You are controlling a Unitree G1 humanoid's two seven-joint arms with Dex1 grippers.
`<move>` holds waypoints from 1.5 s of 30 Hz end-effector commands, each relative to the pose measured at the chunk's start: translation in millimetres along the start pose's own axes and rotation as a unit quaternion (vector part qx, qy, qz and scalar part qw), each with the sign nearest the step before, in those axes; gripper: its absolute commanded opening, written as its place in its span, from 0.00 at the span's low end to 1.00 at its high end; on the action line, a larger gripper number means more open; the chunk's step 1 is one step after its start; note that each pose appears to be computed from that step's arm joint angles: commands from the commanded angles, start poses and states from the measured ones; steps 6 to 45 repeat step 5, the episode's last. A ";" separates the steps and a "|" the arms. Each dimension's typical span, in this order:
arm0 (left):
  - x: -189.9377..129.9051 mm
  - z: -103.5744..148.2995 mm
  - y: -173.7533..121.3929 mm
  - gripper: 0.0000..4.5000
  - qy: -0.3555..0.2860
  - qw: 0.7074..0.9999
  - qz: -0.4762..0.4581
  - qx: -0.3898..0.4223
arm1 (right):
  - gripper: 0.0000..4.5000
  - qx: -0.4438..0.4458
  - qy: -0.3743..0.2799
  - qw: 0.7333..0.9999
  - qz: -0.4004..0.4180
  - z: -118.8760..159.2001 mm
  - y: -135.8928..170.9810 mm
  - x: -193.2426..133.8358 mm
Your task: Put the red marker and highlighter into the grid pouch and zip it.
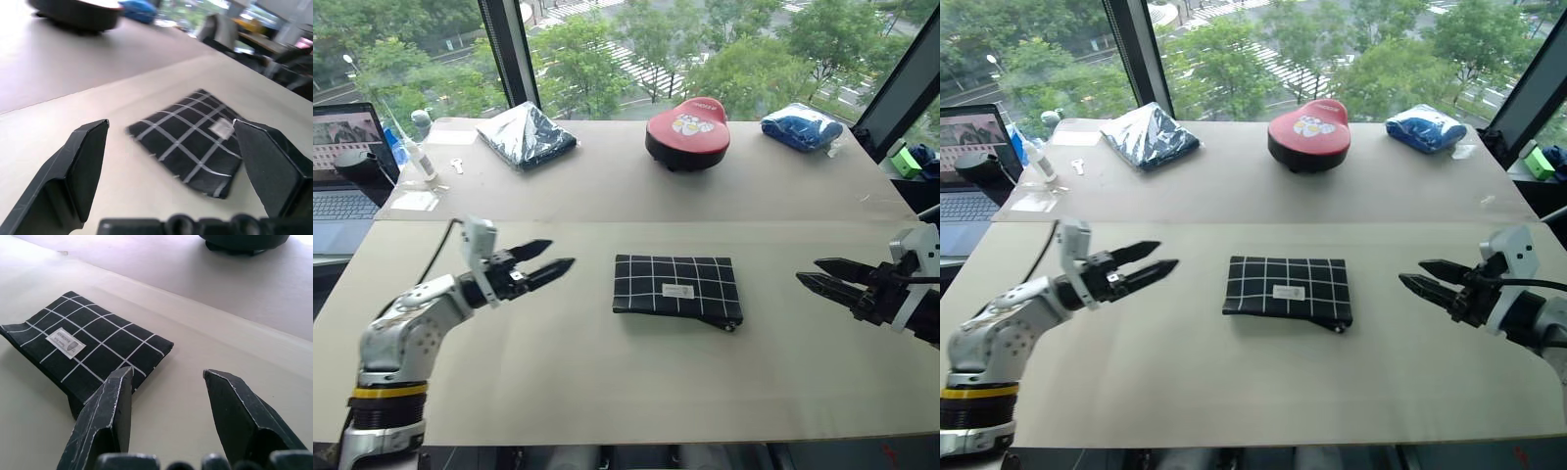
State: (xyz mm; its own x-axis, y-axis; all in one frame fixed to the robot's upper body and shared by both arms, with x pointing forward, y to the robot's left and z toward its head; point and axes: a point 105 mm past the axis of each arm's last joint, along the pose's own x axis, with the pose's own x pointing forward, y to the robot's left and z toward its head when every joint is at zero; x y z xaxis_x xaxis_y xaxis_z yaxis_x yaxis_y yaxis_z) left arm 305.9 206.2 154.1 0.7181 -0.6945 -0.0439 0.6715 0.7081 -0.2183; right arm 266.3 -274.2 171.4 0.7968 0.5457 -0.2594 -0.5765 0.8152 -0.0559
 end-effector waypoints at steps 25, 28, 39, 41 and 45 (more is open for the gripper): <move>-36.4 5.1 18.2 0.98 -0.022 0.996 0.083 0.003 | 0.58 -0.009 -0.023 1.000 0.002 10.7 -12.9 13.8; -36.4 5.1 18.2 0.98 -0.022 0.996 0.083 0.003 | 0.58 -0.009 -0.023 1.000 0.002 10.7 -12.9 13.8; -36.4 5.1 18.2 0.98 -0.022 0.996 0.083 0.003 | 0.58 -0.009 -0.023 1.000 0.002 10.7 -12.9 13.8; -36.4 5.1 18.2 0.98 -0.022 0.996 0.083 0.003 | 0.58 -0.009 -0.023 1.000 0.002 10.7 -12.9 13.8; -36.4 5.1 18.2 0.98 -0.022 0.996 0.083 0.003 | 0.58 -0.009 -0.023 1.000 0.002 10.7 -12.9 13.8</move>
